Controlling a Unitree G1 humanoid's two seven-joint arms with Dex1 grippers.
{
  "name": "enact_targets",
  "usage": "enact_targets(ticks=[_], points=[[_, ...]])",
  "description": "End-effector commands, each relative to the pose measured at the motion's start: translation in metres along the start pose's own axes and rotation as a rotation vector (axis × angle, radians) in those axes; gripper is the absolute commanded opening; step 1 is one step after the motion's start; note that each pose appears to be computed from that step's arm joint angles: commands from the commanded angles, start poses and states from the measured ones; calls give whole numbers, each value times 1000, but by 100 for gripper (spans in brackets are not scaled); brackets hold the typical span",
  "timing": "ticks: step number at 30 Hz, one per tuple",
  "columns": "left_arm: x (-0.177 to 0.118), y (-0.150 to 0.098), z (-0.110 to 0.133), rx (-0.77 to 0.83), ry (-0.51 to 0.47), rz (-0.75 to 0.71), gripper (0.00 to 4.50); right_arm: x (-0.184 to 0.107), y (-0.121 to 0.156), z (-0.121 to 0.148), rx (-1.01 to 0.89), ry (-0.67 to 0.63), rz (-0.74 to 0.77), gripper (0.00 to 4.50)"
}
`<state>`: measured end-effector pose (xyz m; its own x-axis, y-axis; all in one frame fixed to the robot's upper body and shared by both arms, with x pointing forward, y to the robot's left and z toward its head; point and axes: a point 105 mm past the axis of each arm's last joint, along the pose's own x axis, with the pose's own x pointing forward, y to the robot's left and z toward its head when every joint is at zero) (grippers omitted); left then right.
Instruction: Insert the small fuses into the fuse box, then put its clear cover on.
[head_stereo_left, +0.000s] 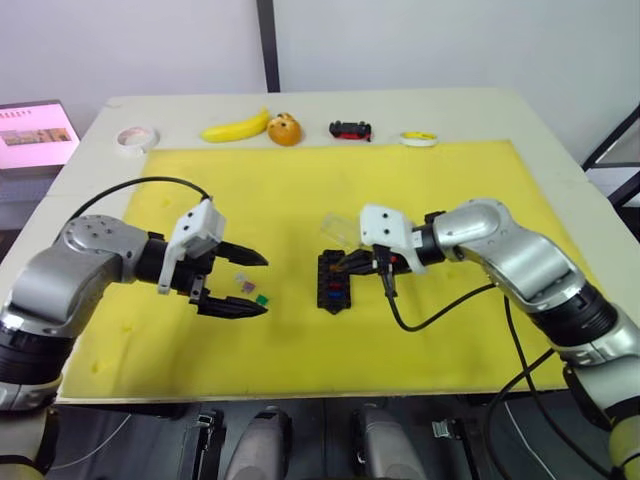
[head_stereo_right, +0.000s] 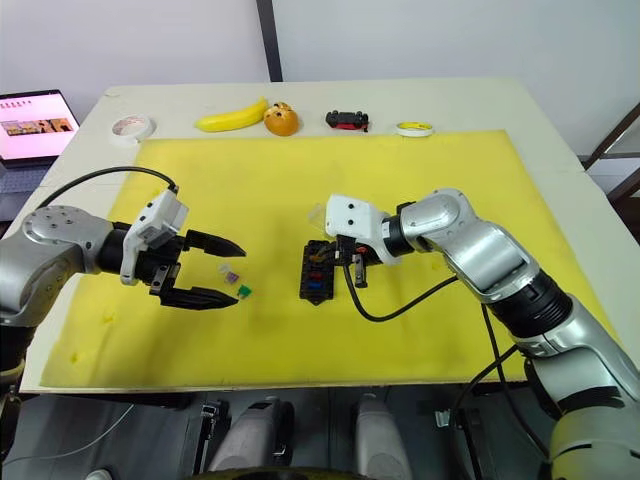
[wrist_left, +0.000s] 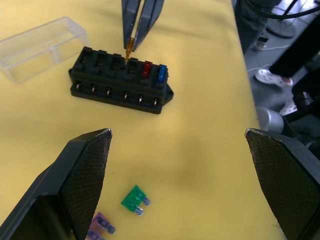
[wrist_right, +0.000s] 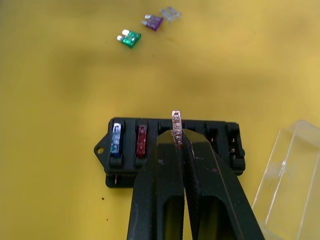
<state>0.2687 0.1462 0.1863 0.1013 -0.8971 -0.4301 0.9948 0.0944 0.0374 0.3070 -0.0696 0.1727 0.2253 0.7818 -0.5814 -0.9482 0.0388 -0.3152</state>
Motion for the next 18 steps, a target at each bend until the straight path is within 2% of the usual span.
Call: enact_targets(ticks=[1, 18], points=[[3, -2, 3, 53, 18, -1, 447, -2, -2, 5, -29, -14, -8, 0], [8, 0, 2, 99, 26, 2, 447, 0, -4, 4, -1, -11, -18, 0]])
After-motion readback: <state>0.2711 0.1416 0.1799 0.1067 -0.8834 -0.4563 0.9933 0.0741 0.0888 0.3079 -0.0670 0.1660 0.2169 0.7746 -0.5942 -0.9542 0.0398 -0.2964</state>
